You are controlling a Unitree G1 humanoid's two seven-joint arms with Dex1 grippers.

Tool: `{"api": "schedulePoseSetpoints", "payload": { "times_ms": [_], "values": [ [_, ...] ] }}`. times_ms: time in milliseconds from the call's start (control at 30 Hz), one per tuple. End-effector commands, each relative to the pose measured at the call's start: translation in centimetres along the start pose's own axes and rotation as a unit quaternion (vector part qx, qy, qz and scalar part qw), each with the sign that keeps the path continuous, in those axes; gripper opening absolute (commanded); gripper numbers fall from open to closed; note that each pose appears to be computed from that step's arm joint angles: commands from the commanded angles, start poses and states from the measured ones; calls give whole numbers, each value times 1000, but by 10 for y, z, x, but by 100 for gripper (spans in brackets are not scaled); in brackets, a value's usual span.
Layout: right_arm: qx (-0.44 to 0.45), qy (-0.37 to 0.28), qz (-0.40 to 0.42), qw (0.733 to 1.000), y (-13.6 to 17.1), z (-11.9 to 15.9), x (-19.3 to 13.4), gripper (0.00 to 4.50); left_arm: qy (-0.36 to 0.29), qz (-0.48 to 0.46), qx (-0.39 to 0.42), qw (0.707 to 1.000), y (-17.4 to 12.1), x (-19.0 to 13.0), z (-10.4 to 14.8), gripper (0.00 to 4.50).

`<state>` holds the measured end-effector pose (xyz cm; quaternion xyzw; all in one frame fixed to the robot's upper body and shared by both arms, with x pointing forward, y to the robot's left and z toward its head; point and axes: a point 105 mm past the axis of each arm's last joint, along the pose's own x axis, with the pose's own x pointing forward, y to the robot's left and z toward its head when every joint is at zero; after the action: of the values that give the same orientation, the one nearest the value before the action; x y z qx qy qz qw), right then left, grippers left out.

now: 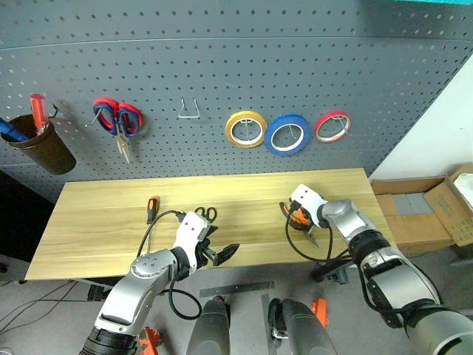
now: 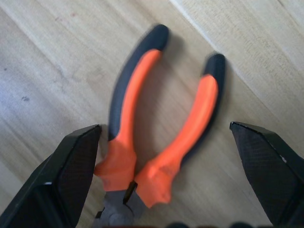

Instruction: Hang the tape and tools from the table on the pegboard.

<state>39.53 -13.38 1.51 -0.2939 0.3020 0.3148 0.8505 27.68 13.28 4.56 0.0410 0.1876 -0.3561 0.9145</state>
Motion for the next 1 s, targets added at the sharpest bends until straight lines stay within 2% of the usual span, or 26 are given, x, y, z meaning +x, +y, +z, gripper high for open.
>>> {"api": "schedulePoseSetpoints", "payload": {
  "times_ms": [33, 267, 400, 533, 700, 1000],
  "values": [
    [38, -29, 9, 999, 4, 15, -19, 449, -33, 2, 9, 999, -1, -7, 16, 450],
    [146, -91, 10, 985, 14, 46, -74, 449, -81, 30, -17, 996, 3, -26, 32, 450],
    [183, -126, -5, 975, 17, 58, -95, 449, -95, 43, -20, 994, 2, -34, 37, 450],
    [210, -209, -43, 954, 19, 77, -115, 449, -133, 88, -14, 987, 7, -41, 47, 450],
    [169, -242, -116, 948, 27, 60, -116, 449, -208, 193, -30, 958, 17, -43, 62, 450],
    [147, -249, -159, 944, 29, 41, -115, 449, -213, 221, -55, 950, 5, -42, 53, 450]
  ]
}}
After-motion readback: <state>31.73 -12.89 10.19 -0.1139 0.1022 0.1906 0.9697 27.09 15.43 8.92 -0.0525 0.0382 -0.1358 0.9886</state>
